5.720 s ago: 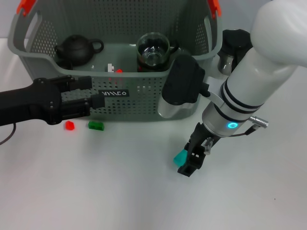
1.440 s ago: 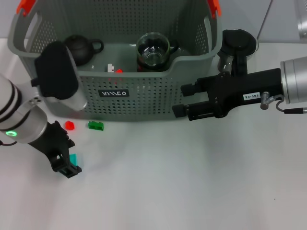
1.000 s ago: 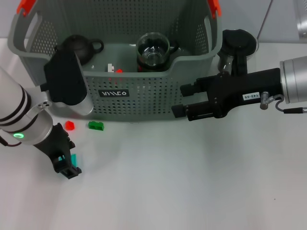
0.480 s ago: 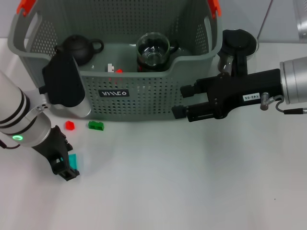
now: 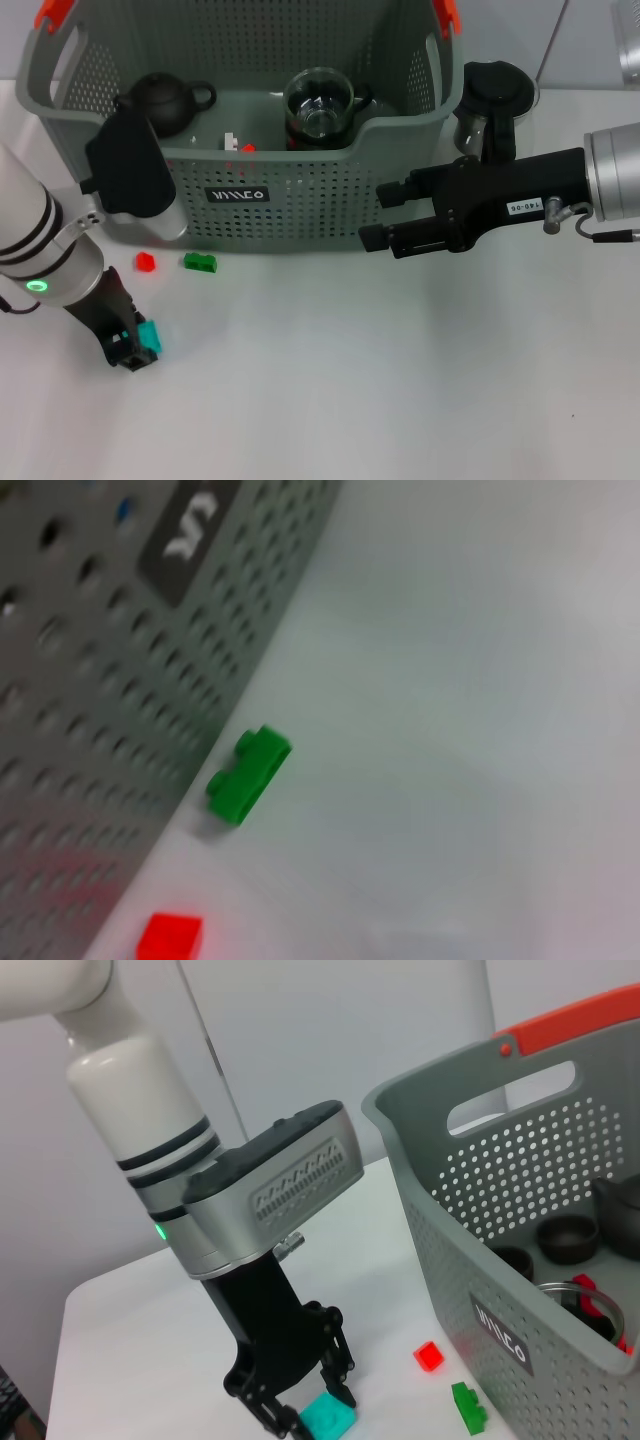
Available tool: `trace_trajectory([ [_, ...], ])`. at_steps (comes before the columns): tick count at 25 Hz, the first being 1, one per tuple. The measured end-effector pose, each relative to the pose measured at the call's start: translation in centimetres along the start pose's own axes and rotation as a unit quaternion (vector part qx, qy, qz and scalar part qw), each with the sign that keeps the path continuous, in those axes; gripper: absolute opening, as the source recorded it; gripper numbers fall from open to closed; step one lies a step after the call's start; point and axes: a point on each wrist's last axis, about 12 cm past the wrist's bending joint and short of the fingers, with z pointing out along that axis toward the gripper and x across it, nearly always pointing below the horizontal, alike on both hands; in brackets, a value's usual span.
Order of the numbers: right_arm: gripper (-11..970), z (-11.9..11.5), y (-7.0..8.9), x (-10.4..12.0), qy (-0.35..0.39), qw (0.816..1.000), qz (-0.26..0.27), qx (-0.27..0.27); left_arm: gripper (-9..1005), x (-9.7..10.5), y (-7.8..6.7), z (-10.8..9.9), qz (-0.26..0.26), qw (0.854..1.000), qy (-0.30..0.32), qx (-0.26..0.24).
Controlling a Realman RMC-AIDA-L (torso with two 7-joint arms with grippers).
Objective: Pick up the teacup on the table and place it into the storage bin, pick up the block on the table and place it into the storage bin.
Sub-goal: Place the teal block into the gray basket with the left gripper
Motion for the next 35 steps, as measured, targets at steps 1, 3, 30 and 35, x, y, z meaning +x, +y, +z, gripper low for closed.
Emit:
trace_trajectory([
  [1,746,0.0,0.0,0.0,0.000,1.000,0.000,0.000,558,0.0,0.1,0.0,-0.006,1.000,0.002,0.000],
  [3,746,0.0,0.0,0.0,0.001,1.000,0.000,-0.001,495,0.0,0.5,0.0,-0.020,1.000,0.006,0.002],
  [30,746,0.2,0.1,-0.3,0.001,1.000,-0.002,-0.004,401,-0.9,5.6,-15.6,-0.069,0.877,-0.464,0.102],
  [35,746,0.2,0.1,-0.3,0.000,1.000,-0.003,-0.004,401,-5.7,8.6,-14.0,-0.114,0.905,-0.408,0.032],
])
